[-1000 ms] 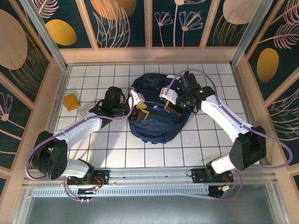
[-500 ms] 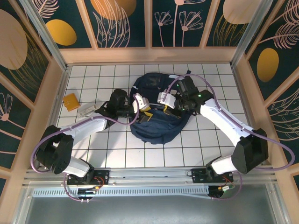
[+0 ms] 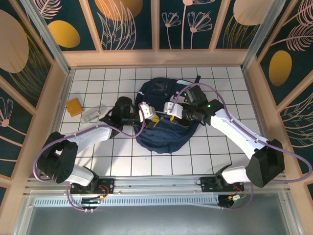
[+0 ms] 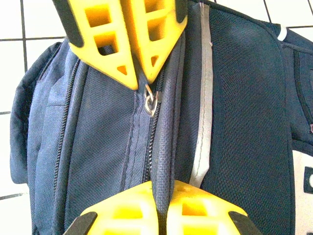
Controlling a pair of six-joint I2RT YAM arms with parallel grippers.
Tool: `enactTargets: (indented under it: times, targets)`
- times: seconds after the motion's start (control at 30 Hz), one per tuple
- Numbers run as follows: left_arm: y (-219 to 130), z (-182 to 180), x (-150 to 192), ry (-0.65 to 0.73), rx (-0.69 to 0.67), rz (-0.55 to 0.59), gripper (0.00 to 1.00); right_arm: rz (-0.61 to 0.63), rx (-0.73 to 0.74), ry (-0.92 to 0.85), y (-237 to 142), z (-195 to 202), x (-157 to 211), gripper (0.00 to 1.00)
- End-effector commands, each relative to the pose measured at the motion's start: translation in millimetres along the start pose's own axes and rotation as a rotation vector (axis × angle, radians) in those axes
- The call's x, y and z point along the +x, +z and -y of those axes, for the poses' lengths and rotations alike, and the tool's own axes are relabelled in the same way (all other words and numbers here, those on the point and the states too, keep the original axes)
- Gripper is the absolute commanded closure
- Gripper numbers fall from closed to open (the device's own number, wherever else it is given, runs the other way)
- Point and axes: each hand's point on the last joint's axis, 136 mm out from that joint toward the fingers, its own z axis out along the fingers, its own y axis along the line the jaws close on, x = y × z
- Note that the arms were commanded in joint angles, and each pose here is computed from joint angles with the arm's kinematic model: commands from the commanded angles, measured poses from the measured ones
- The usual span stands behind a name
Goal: Pack the student bag
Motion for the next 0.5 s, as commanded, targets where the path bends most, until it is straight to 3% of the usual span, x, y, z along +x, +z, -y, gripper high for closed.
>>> enactTargets:
  times: [0.0,0.1,0.27,0.47]
  targets:
    - [4.1,-1.3,-0.6,0.023,-0.003,0.011,1.00,0.159,-0.021,-0.099,-13.0,-8.2,-46.1,1.00]
    - [1.0,-3.7,0.5,0.033,-0.027,-0.013,1.00,0.118,0.011,-0.109,-11.2,-2.6,-38.5,1.00]
    - [-16.8,-21.6,1.5,0.006,-0.145,-0.046,1.00,-0.062,0.080,-0.160,-9.2,6.3,-0.9,1.00]
    - [-62.3,-53.1,46.0,-0.043,-0.347,-0.140,1.00,-0.082,0.156,-0.189,-26.3,11.2,12.7,1.00]
